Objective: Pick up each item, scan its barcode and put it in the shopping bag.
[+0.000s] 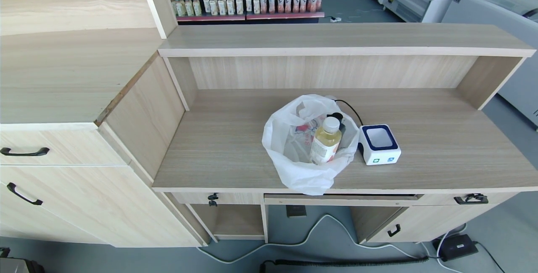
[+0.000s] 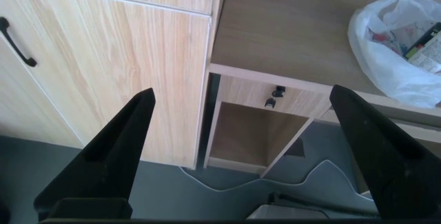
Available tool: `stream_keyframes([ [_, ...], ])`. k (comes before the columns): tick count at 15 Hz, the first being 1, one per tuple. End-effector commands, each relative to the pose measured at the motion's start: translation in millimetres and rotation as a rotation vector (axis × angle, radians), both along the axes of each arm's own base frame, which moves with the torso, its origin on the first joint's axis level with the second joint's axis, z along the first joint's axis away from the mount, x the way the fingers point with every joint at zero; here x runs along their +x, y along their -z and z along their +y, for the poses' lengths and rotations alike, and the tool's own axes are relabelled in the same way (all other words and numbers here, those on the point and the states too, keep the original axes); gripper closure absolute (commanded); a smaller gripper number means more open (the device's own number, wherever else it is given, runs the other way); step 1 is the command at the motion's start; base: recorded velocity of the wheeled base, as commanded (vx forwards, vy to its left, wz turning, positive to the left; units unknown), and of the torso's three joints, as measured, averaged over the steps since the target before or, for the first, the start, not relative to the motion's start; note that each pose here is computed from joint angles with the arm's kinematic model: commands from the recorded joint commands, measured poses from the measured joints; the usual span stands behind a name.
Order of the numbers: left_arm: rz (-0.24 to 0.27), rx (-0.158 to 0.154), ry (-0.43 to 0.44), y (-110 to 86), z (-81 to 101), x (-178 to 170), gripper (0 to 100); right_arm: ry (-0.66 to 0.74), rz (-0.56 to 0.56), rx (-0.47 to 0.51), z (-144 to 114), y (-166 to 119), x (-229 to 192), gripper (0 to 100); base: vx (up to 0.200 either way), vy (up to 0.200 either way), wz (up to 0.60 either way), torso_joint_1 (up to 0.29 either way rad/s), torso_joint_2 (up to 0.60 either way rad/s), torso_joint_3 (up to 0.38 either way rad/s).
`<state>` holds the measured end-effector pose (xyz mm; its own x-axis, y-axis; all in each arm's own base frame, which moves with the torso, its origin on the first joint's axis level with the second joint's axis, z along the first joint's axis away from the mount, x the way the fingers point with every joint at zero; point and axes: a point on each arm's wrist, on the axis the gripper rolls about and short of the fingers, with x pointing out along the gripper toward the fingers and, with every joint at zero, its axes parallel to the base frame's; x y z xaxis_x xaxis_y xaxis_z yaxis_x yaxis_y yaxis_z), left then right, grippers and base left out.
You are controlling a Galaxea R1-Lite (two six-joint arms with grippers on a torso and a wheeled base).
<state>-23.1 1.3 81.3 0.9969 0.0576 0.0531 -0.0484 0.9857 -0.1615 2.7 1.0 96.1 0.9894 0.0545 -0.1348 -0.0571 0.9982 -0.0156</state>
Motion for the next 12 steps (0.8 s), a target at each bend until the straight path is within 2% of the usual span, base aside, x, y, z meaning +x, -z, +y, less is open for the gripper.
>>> stream_keyframes([
  [1,-0.001,0.0,-0.001,0.0,0.0,0.0,0,0.008,-0.149,-0.003,-0.1,19.2,-25.5,0,0.0,0.0,0.0,0.0,0.0,0.0],
  [6,-0.001,0.0,-0.001,0.0,0.0,0.0,0,0.013,-0.164,0.047,-0.1,17.5,-25.5,0,0.0,0.0,0.0,0.0,0.0,0.0],
  [12,-0.001,0.0,-0.001,0.0,0.0,0.0,0,0.013,-0.164,0.05,-0.1,17.5,-25.5,0,0.0,0.0,0.0,0.0,0.0,0.0],
])
